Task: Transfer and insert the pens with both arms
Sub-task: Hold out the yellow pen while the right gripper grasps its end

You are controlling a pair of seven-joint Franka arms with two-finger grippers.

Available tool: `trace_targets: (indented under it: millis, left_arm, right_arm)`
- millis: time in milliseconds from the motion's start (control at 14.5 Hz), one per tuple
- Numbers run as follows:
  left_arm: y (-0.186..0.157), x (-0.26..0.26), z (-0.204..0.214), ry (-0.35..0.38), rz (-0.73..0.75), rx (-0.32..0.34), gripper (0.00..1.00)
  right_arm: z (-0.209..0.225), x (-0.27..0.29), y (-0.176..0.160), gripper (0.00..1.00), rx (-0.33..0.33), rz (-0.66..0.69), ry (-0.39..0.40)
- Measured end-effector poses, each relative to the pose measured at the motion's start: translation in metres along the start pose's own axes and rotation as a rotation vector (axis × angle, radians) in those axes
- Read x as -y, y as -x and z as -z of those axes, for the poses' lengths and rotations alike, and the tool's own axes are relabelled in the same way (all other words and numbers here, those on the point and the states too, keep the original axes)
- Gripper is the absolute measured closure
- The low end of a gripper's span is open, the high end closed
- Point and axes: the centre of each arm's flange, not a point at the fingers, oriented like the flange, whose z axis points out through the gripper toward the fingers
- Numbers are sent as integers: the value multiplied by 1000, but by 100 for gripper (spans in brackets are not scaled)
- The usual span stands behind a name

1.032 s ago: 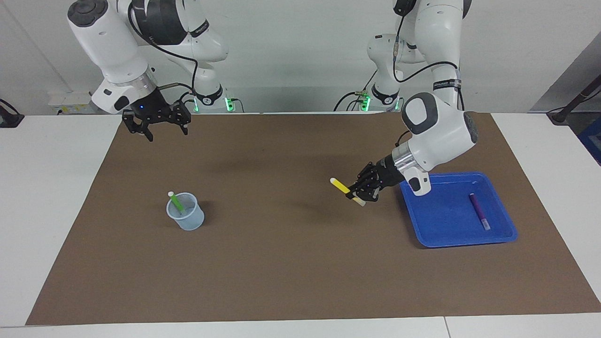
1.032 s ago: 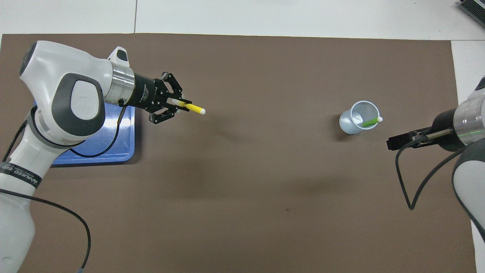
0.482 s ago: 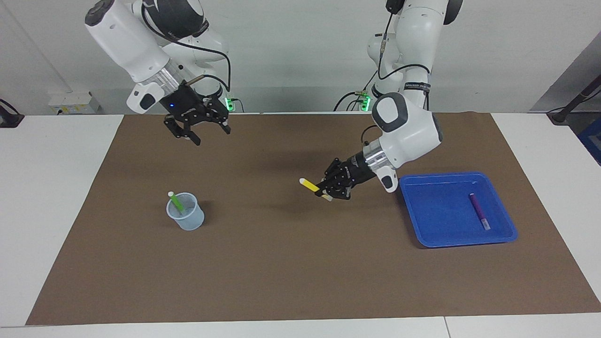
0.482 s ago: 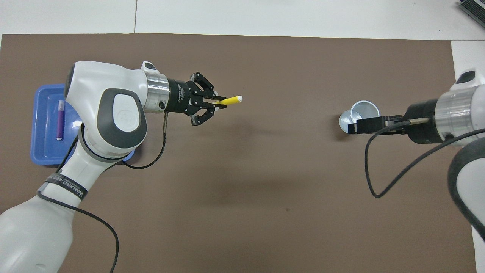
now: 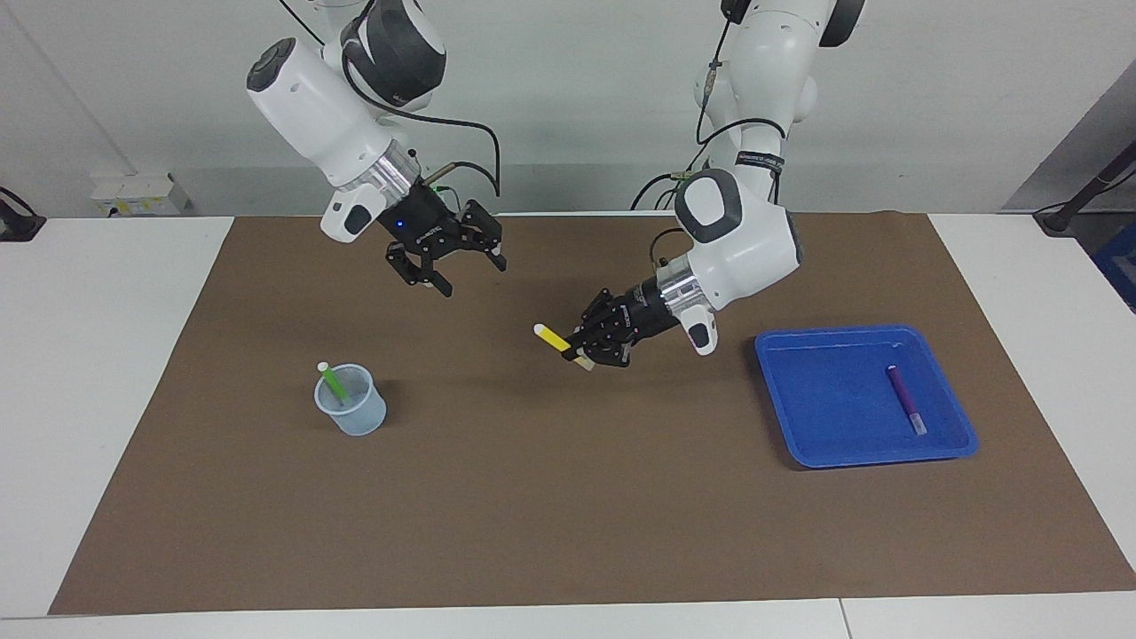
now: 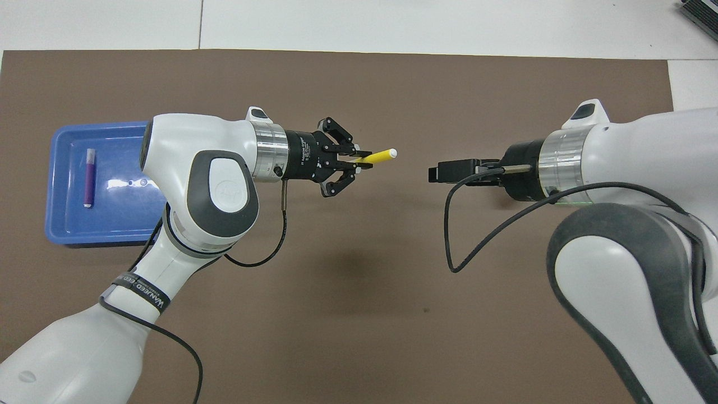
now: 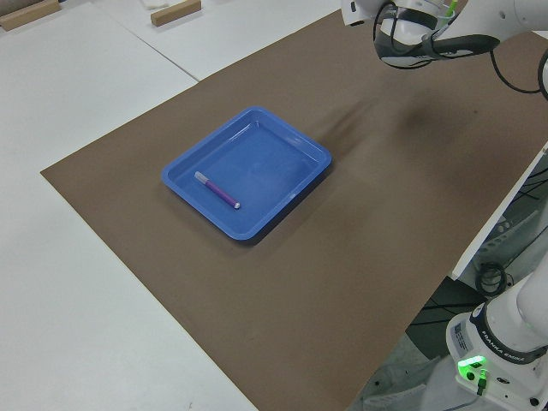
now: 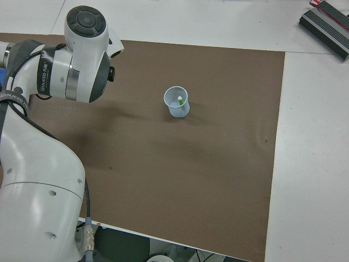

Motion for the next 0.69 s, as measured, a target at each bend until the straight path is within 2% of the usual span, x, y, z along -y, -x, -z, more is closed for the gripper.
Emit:
trace_targets:
  millis: [206, 413, 550, 688]
  left_arm:
    - [13, 11, -16, -30, -30, 15, 84]
    - [14, 17, -22, -56, -36, 23, 84]
    - [19, 21, -26, -63, -31, 43, 84]
    - [23, 24, -29, -67, -29, 55, 84]
  right_arm:
    - [-5, -1, -4, 0, -20, -2, 1]
    - [-34, 4, -10, 4, -39, 7, 6]
    - [-56, 5, -10, 23, -23, 10, 11]
    - [-71, 5, -11, 26, -16, 15, 16]
